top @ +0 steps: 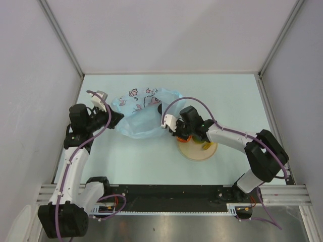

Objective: Take the fake fruits out of the plastic bag

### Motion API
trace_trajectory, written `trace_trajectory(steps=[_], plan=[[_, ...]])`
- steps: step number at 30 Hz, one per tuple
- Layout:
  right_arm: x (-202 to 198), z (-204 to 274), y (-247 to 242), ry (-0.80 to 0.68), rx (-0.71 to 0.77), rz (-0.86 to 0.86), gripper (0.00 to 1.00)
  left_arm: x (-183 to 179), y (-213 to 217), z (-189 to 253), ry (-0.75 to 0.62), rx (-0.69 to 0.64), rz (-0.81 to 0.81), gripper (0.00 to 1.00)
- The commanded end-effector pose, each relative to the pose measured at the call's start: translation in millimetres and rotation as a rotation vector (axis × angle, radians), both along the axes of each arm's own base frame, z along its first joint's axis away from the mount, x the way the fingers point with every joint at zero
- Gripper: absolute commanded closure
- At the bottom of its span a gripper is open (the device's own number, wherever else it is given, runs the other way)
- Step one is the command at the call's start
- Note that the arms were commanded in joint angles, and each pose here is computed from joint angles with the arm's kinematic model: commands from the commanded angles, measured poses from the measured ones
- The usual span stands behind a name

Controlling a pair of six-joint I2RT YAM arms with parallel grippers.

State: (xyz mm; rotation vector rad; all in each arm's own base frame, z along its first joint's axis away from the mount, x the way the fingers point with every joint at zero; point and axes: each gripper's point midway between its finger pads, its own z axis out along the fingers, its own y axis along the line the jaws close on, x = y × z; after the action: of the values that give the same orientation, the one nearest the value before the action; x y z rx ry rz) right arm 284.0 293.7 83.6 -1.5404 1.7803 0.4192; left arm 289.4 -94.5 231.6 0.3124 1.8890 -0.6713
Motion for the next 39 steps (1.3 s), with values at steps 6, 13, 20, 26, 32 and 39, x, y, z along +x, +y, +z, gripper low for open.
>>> trace_trajectory(steps=[6,13,20,26,32,39], plan=[[10,-10,-23,-0.032,-0.053,-0.045,1.00,5,0,10,-0.035,-0.020,0.003,1.00],[9,2,-15,-0.034,0.007,-0.044,1.00,6,1,10,-0.034,-0.022,0.004,1.00],[-12,97,31,0.025,0.276,0.025,0.78,0,-4,15,-0.018,-0.011,-0.039,1.00],[0,166,57,0.019,0.498,-0.029,0.28,-10,-10,30,-0.033,-0.013,-0.089,1.00],[39,171,101,-0.080,0.550,-0.055,0.36,-26,-17,36,-0.027,-0.020,-0.131,0.99],[103,91,126,-0.141,0.373,-0.194,0.42,-38,-20,63,-0.078,-0.035,-0.138,0.99]])
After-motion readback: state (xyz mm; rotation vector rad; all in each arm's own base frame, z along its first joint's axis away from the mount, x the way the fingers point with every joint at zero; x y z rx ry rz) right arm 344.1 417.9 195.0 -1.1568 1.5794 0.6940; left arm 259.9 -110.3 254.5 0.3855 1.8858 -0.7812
